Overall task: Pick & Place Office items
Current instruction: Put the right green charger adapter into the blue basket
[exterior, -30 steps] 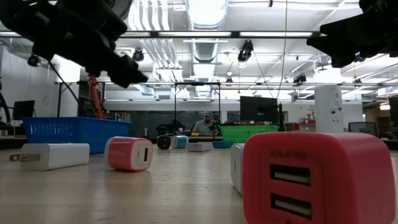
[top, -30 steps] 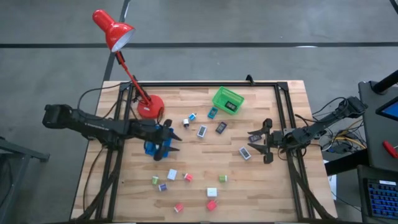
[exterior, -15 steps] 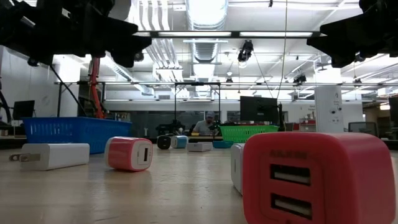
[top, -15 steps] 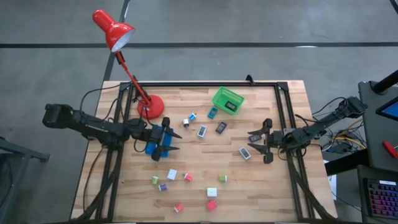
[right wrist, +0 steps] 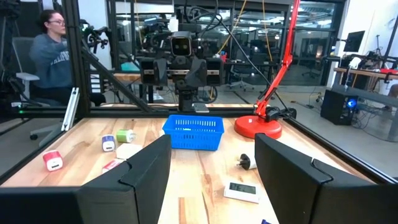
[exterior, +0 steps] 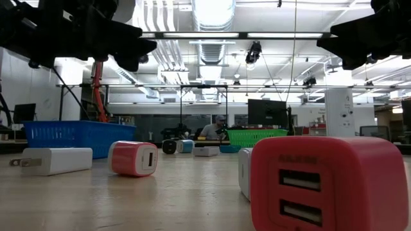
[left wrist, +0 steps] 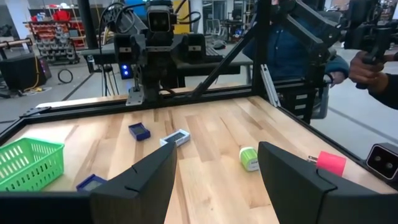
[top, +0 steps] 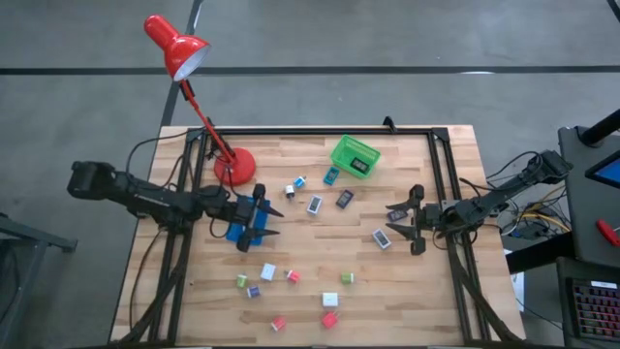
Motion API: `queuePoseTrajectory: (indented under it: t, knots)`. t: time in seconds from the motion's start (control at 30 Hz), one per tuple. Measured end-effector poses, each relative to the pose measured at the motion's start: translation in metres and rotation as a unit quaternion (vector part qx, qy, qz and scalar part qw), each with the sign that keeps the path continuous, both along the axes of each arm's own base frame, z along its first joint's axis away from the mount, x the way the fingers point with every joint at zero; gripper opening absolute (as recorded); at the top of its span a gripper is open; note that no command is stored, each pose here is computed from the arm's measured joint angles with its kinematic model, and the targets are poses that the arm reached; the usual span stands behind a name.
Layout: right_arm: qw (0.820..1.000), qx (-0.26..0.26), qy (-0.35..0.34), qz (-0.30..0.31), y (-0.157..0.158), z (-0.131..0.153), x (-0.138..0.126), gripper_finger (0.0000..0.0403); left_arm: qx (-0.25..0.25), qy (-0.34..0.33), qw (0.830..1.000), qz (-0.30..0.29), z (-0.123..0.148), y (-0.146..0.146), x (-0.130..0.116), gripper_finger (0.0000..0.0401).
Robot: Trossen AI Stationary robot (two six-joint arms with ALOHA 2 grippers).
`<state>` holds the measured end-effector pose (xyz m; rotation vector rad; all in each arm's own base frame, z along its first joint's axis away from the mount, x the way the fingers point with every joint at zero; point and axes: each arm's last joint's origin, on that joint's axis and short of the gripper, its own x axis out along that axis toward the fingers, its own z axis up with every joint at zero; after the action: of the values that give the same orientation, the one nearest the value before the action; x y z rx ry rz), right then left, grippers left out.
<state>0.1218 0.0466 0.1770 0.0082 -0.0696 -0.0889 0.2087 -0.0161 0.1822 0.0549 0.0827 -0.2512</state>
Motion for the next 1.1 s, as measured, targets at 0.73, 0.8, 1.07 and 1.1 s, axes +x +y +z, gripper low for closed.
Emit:
queuePoseTrajectory:
  t: [0.73,0.8,1.07,1.1]
  knots:
    - [0.989,0.008,0.144,0.039,0.034,0.018,0.06,0.0223,0.0,0.015,1.0,0.001,-0.008,0.0,0.004,0.0232]
    - [0.983,0.007,0.176,0.044,0.041,0.019,0.072,0.0223,0.0,0.016,1.0,0.002,-0.008,0.0,0.004,0.0232]
    - [0.952,0.03,0.293,0.077,0.066,0.023,0.112,0.0223,0.004,0.017,1.0,0.001,-0.008,0.0,0.004,0.0232]
    - [0.947,0.034,0.308,0.078,0.068,0.023,0.115,0.0223,0.004,0.017,1.0,0.001,-0.008,0.0,0.004,0.0232]
